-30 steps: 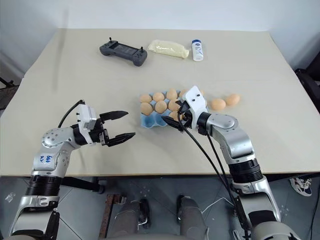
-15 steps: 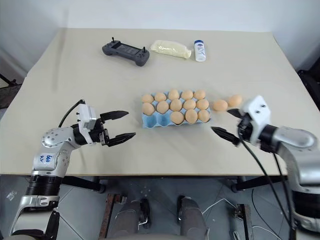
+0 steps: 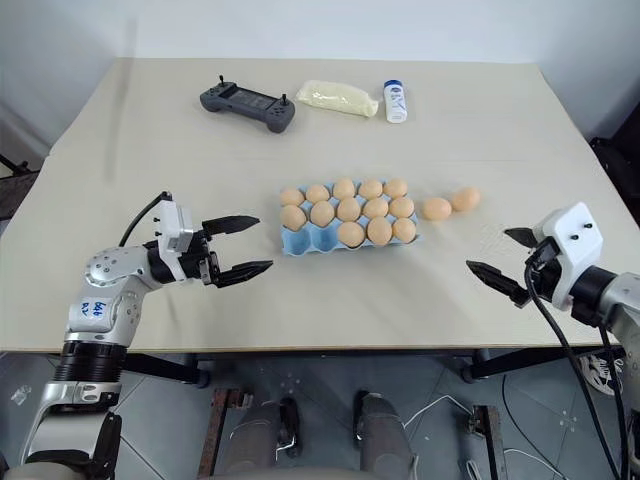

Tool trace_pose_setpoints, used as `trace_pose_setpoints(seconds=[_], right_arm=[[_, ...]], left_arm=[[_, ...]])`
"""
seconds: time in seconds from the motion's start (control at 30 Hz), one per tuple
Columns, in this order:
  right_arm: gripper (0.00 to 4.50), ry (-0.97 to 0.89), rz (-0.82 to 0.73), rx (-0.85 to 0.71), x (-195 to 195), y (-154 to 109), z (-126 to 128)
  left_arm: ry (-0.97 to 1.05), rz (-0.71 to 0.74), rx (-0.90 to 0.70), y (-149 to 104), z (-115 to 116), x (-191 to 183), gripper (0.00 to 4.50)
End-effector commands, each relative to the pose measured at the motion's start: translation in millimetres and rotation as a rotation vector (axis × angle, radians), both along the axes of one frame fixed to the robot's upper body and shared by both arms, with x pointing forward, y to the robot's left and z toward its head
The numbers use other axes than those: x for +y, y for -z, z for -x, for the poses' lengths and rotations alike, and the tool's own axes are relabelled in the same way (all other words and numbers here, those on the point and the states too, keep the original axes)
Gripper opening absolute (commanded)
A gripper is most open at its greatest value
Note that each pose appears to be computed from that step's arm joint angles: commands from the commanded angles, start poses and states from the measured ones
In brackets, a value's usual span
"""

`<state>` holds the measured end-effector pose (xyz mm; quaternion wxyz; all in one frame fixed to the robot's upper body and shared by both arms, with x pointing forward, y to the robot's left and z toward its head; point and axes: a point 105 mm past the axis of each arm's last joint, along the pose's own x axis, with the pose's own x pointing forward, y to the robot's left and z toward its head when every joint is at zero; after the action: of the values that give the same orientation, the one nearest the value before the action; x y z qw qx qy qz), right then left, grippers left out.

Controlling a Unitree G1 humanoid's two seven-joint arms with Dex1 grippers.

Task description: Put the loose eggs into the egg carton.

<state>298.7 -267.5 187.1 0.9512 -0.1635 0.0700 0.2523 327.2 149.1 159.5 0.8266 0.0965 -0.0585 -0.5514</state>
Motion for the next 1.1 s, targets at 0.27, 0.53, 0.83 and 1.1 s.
trace_pose_setpoints(seconds=[0.27,0.53,0.83,1.1], right_arm=[[4.47,0.191,-0.115,-0.152,-5,-13,-73],[4.47,0.327,-0.207,-0.176,-8,-15,-117],[4.47,0.407,-0.247,-0.164,-11,-12,-140],[4.47,0.457,-0.264,-0.120,-8,1,-150]], left_arm=[[-0.014,-0.001,-0.059,-14,6,5,4.50],[-0.021,0.002,-0.075,-18,10,4,4.50],[-0.049,0.005,-0.069,-16,15,7,4.50],[-0.052,0.016,-0.065,-12,19,4,4.50]])
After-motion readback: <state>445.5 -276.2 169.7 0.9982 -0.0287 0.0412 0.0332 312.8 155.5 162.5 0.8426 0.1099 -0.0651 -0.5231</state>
